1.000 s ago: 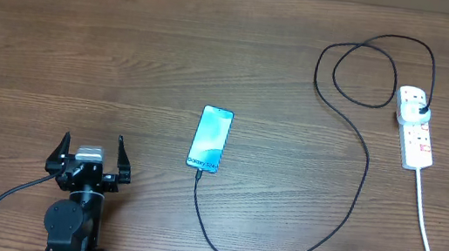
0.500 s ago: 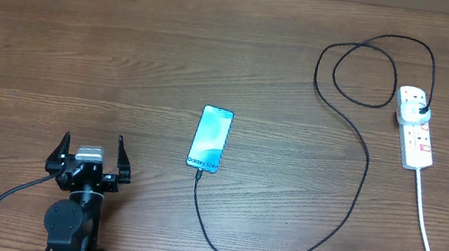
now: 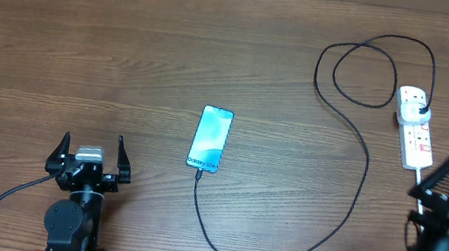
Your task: Plug charger to phone and switch on socket
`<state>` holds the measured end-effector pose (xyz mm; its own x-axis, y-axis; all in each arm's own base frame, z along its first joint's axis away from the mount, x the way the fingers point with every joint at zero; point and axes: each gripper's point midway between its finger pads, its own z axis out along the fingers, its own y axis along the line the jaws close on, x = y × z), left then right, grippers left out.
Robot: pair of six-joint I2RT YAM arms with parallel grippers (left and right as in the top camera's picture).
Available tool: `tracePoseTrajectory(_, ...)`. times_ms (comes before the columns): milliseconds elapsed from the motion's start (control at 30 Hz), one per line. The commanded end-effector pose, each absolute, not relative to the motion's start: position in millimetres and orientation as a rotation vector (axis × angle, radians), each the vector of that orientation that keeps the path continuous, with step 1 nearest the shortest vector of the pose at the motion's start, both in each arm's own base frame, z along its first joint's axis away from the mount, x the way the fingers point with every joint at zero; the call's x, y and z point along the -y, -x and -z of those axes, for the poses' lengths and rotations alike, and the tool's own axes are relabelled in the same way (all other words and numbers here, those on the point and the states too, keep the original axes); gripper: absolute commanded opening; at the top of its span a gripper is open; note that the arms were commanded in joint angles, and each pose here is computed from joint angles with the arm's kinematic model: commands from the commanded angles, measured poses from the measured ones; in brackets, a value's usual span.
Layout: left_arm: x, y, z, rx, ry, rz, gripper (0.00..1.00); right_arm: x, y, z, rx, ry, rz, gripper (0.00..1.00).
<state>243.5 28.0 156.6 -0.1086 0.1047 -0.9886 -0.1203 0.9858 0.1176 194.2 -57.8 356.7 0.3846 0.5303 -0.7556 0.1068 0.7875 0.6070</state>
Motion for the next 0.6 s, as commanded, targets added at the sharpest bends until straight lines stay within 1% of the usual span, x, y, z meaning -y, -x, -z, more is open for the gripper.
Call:
tracePoseTrajectory(0, -28, -243, -157, -1.661, -0.007, -0.204, 1.0, 60, -208, -321, -1.227, -0.671, -0.274, 1.0)
tracePoseTrajectory(200, -28, -243, -157, -1.661, -0.007, -0.204, 0.99, 62, -227, -258, -1.353, -0.709, -0.242, 1.0)
tracePoseTrajectory(467, -28, -243, -157, -1.661, -0.007, -0.204, 1.0, 62, -240, -201, -1.436, -0.728, -0.226, 1.0)
tracePoseTrajectory(567, -28, -243, -157, -1.661, -0.007, -0.204, 0.99, 62, -241, -187, -1.457, -0.739, -0.223, 1.0)
